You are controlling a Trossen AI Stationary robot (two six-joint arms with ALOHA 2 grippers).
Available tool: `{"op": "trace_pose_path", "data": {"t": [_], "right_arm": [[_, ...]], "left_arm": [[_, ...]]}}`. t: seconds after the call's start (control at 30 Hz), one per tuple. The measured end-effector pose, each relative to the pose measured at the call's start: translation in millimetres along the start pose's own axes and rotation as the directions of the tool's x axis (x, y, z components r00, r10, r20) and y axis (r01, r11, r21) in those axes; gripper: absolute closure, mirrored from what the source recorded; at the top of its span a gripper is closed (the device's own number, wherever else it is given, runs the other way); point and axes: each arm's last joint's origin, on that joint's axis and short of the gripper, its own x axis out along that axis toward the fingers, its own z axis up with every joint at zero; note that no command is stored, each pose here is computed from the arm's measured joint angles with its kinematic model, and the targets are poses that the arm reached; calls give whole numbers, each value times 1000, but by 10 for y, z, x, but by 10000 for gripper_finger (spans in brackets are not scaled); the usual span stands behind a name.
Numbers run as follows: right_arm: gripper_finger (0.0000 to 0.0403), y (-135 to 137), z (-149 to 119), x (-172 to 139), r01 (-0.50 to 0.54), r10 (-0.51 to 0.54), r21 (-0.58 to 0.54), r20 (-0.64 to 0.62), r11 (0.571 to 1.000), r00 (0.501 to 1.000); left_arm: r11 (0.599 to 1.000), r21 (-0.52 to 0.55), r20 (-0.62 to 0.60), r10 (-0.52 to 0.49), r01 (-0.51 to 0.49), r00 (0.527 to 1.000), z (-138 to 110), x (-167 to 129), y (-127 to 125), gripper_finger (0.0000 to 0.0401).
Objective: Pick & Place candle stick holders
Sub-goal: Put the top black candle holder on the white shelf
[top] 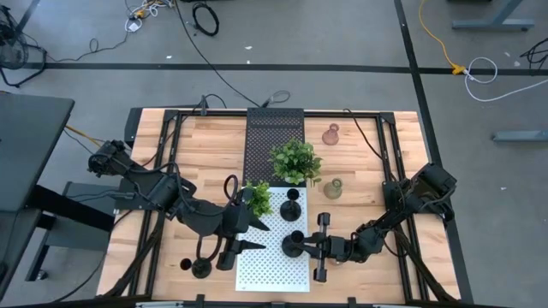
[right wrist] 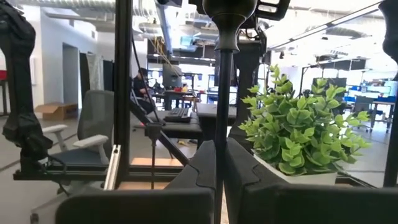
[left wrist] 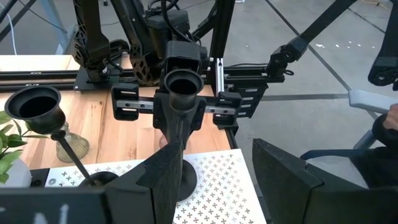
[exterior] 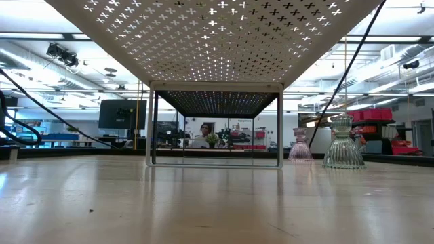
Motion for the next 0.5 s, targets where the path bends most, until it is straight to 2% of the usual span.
{"op": "trace_pose_path", "data": {"t": [0.17,0.3,0.5], "right_arm": [[403,-26,-18,34,-20,20,17,12,1000,1000],[403,-38,-108,61,-15,15,20,-1,1000,1000],[403,-51,-106,63,15,-15,0,7,1000,1000]], "left_arm": [[1000,0,0,0,0,1000,0,0,0,204],[1000,0,0,0,0,1000,0,0,0,204],[1000,1,-3,1,-1,1000,-3,0,1,204]]}}
